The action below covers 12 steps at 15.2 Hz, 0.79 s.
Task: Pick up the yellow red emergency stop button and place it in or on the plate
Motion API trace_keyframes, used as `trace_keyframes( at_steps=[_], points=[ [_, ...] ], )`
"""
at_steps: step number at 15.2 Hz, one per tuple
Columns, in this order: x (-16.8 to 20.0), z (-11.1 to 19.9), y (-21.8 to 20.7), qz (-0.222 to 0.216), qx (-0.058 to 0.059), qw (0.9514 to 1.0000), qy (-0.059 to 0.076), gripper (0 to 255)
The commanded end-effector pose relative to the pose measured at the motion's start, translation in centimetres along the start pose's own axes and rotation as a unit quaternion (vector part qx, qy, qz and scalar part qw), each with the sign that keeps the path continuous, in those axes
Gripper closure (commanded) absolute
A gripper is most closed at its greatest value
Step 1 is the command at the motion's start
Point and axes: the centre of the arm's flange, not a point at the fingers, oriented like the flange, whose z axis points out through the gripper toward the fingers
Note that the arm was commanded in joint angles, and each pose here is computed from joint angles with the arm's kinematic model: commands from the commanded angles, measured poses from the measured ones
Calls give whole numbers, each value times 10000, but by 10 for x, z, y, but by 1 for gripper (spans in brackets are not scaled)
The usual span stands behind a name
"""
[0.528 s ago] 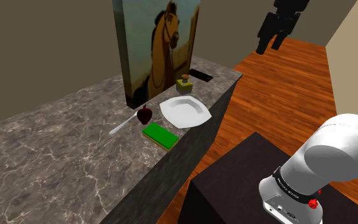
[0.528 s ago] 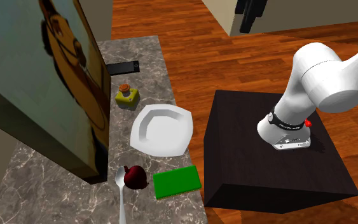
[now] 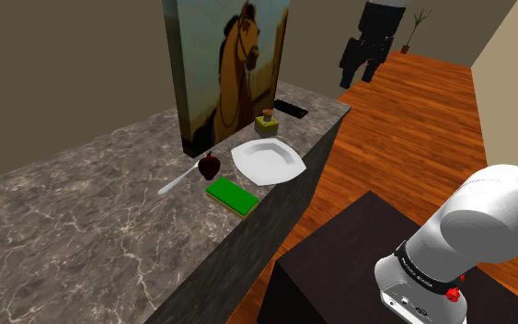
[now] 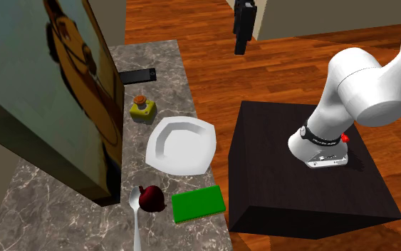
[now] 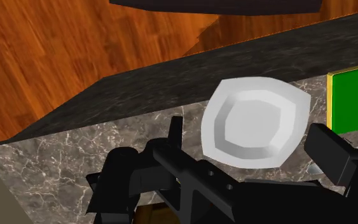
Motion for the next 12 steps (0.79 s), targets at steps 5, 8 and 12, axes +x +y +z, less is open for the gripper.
trace_keyframes(
  at_steps=[5, 8, 12],
  points=[
    [67, 50, 8, -42, 72, 9999, -112, 0],
    [99, 75, 11, -62, 108, 9998, -172, 0],
    [142, 109, 14, -89, 156, 9995, -253, 0]
  ],
)
